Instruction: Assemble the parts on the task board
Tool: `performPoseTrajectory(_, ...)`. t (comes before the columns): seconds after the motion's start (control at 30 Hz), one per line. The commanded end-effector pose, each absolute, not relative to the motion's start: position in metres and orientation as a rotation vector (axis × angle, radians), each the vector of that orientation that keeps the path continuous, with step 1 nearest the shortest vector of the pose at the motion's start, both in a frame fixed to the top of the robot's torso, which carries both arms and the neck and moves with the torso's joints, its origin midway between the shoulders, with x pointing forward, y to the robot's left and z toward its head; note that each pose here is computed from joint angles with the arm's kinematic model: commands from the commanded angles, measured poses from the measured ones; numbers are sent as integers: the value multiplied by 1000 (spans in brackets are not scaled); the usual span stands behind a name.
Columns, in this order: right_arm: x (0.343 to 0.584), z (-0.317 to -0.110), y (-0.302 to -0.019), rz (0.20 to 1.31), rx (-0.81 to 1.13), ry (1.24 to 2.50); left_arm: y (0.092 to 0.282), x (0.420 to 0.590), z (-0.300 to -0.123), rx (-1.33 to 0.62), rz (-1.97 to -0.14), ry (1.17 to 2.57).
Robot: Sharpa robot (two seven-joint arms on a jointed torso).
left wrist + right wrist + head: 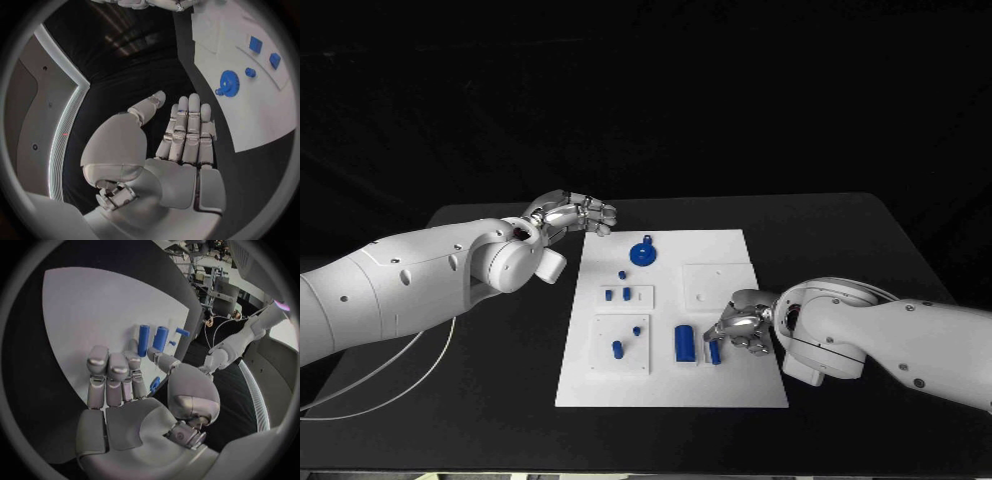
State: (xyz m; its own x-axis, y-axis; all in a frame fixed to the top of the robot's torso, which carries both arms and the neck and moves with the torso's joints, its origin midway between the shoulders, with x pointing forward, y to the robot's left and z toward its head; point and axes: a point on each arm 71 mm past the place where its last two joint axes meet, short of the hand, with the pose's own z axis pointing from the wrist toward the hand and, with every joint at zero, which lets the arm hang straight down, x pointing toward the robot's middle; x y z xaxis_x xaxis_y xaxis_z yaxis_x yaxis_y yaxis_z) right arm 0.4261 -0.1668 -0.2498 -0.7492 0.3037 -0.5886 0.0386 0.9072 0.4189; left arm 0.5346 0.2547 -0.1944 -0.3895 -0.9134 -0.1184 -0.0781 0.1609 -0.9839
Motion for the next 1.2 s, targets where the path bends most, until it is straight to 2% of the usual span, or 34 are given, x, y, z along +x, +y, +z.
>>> performPoseTrajectory(0.03, 422, -251, -162, 539, 211, 2404, 253, 534, -193, -954, -1341, 1648)
performPoseTrajectory(1.2, 416, -248, -167, 557, 207, 2407, 253, 534, -194, -953, -1338, 1651)
